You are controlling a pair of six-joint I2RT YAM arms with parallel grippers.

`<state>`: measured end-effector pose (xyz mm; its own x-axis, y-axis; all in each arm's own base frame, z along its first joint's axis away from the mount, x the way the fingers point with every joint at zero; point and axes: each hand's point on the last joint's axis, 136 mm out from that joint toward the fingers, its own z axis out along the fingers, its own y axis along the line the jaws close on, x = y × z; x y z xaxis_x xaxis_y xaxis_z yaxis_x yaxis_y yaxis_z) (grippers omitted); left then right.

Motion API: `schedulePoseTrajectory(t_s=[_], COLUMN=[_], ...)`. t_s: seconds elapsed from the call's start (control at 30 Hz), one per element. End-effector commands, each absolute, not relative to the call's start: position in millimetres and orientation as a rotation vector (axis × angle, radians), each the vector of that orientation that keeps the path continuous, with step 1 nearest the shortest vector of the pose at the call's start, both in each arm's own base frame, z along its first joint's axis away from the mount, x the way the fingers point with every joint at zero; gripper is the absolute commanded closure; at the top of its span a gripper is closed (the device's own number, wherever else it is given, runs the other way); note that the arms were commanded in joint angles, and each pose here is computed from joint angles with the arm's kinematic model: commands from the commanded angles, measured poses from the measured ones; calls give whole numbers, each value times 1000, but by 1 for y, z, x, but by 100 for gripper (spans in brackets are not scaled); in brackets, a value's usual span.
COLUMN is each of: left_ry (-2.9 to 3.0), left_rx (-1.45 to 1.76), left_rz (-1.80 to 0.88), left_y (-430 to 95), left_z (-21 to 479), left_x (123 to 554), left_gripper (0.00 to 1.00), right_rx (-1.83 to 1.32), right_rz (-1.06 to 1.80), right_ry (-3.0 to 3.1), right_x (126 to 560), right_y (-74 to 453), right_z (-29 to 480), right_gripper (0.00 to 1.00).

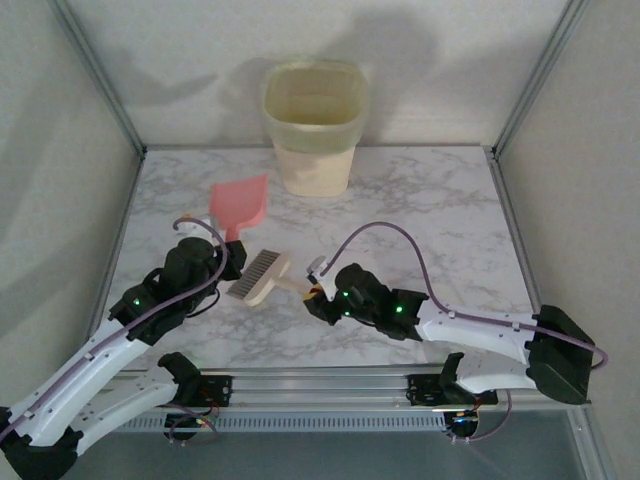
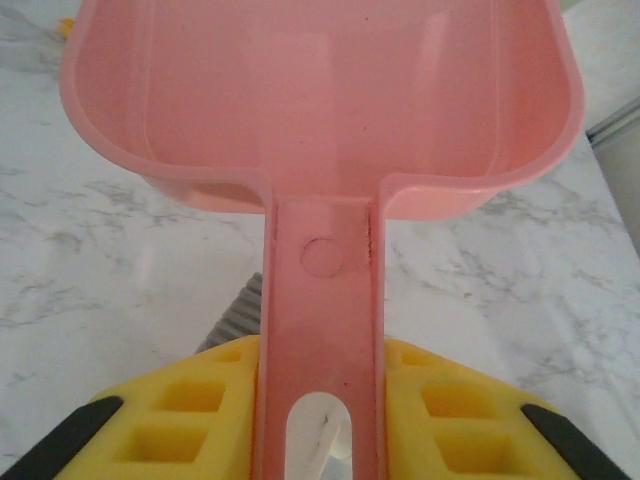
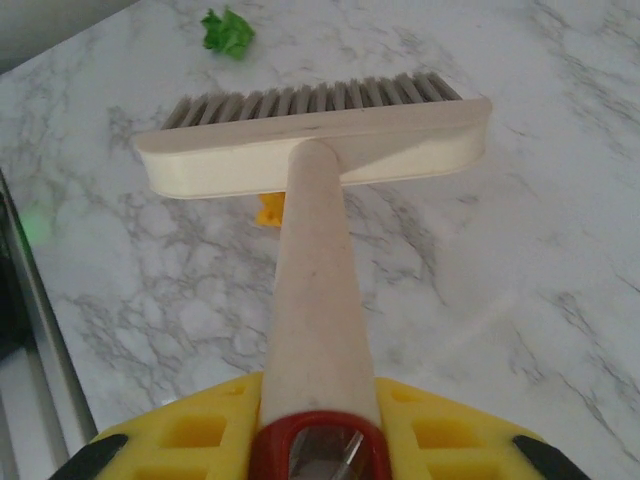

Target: Sweep away the paper scraps from the table

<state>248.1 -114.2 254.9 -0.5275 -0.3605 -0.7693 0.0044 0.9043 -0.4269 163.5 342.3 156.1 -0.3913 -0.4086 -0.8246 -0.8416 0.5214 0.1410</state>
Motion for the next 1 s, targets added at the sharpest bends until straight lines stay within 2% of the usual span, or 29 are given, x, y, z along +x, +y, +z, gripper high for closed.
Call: schedulePoseTrajectory(t_s=[0.0,0.23,0.47,0.67,0.8,0.97], left_ry=[2056,2061,1903,1799,1844,1851], left_rx=[-250,-339,-445,-412,-369,-350], left_rz=[-392,-417,-651,-710,-634,-617], left_y=[-101,-99,-118,-134,-139,-136], left_z=[255,255,262,263,256,243], left_x=[247,247,261,281,292,286], left_gripper=[100,100,100,100,100,100], right_rx=[-1109,-1196,-1180,-1131,-1028,-820], right_rz=[737,637,404,214,111,1], right_ry=[1931,2044,2135,2191,2245,2323], right_x=[152,151,171,185,197,217], right_y=[364,382,370,336,303,254], right_z=[175,137,111,108,107,105], right_gripper=[100,100,100,100,100,100])
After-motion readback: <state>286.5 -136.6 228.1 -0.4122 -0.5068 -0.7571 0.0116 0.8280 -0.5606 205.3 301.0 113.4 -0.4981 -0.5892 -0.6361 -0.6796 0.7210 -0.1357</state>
